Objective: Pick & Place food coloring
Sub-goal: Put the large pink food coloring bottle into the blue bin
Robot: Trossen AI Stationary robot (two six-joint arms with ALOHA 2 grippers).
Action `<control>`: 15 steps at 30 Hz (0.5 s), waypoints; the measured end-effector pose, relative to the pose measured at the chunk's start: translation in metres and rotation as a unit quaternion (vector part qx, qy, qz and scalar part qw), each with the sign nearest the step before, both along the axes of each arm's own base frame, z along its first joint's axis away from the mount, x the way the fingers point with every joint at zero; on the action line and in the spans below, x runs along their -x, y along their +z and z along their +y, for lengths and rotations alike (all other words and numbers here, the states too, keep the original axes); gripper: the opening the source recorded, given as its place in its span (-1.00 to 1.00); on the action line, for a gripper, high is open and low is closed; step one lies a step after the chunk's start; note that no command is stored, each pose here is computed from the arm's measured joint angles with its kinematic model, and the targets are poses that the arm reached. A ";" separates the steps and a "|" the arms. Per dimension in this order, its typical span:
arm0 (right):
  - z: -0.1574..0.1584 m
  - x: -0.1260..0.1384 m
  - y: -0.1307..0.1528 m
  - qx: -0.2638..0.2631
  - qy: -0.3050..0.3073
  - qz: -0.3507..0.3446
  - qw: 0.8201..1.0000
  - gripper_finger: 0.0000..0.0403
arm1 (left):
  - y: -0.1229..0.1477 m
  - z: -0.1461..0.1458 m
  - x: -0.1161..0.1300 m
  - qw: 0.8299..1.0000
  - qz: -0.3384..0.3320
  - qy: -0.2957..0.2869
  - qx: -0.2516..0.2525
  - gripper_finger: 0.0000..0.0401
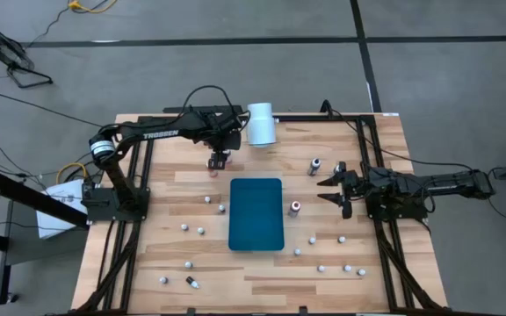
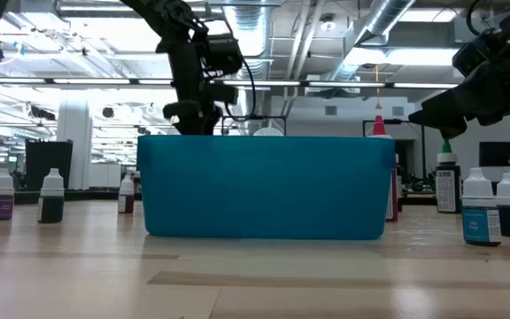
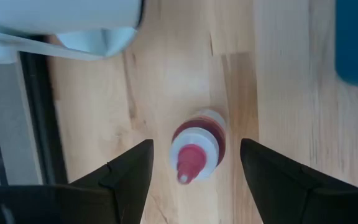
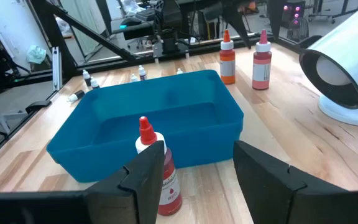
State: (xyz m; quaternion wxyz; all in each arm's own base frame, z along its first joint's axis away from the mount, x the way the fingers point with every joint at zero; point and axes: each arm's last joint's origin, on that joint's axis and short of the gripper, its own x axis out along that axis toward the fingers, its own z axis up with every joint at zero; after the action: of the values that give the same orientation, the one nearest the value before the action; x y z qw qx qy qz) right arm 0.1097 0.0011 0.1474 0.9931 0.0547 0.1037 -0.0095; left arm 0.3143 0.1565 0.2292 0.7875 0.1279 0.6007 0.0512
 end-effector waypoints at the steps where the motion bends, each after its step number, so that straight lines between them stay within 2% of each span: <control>1: 0.000 0.000 0.000 0.000 0.000 0.000 1.000 -0.09 | -0.002 0.001 -0.001 1.000 0.003 -0.001 0.001 0.17; 15: 0.000 0.000 0.000 0.000 0.000 0.000 1.000 -0.09 | -0.010 0.003 -0.001 1.000 0.014 -0.007 0.003 0.17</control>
State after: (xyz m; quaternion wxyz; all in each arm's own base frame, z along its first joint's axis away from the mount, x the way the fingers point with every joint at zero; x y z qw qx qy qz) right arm 0.1097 0.0011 0.1474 0.9930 0.0547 0.1038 -0.0095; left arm 0.3158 0.1593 0.2193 0.7801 0.1298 0.6106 0.0422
